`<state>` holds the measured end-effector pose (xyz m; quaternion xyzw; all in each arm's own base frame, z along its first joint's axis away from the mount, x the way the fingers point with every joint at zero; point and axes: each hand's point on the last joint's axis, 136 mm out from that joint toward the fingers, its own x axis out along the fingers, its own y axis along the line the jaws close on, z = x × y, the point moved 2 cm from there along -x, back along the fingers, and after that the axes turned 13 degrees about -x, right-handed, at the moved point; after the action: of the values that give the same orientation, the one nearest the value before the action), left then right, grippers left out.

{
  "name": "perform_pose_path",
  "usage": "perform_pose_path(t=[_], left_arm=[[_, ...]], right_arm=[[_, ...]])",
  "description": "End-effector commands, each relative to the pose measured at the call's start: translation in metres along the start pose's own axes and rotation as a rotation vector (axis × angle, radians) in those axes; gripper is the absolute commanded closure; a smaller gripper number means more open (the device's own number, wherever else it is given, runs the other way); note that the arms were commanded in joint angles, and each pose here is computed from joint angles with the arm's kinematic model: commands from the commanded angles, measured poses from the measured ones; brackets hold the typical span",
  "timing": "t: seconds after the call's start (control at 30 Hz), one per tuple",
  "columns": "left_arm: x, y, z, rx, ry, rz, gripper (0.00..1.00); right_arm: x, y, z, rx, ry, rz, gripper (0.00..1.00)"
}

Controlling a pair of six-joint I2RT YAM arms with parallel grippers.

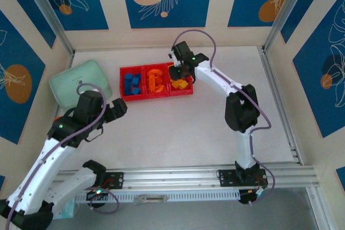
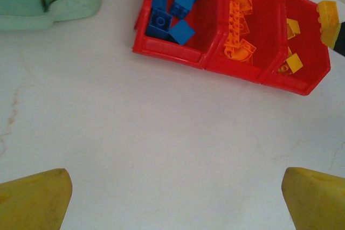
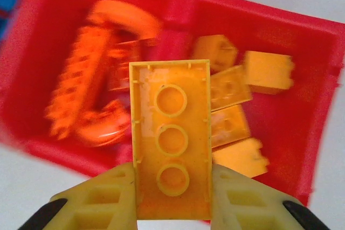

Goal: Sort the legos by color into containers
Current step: Place the lego in the container.

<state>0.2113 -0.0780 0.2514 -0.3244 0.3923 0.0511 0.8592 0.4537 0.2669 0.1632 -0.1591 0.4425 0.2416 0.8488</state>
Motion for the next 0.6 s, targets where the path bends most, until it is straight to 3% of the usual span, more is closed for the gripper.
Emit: perform_pose_path(t=[0.0, 0.07, 0.13, 0.27, 0.3, 0.43, 0.57], left_arm=[[0.014, -0.014, 0.006, 0.028, -0.015, -0.046, 0.0], [0.021, -0.013, 0.008, 0.034, -0.025, -0.025, 0.01], [0.028, -0.013, 0.01, 0.053, -0.042, -0.012, 0.01], [0.047, 0.0, 0.024, 0.098, -0.122, 0.068, 0.01], [0.053, 0.007, 0.031, 0.111, -0.164, 0.109, 0.01], [0.083, 0.04, 0.054, 0.128, -0.271, 0.231, 0.01], [0.11, 0.074, 0.083, 0.185, -0.413, 0.329, 0.01]], right_arm=[[0.021, -0.016, 0.002, 0.053, 0.025, -0.039, 0.73], [0.029, -0.022, 0.006, 0.05, 0.036, -0.039, 0.66], [0.03, -0.026, 0.01, 0.032, 0.038, -0.06, 0.52], [0.0, -0.04, 0.019, 0.051, -0.016, -0.1, 0.07], [-0.011, -0.049, 0.017, 0.069, -0.027, -0.134, 0.01], [-0.064, -0.099, -0.018, 0.196, -0.076, -0.311, 0.01], [-0.102, -0.166, -0.098, 0.295, -0.141, -0.583, 0.01]])
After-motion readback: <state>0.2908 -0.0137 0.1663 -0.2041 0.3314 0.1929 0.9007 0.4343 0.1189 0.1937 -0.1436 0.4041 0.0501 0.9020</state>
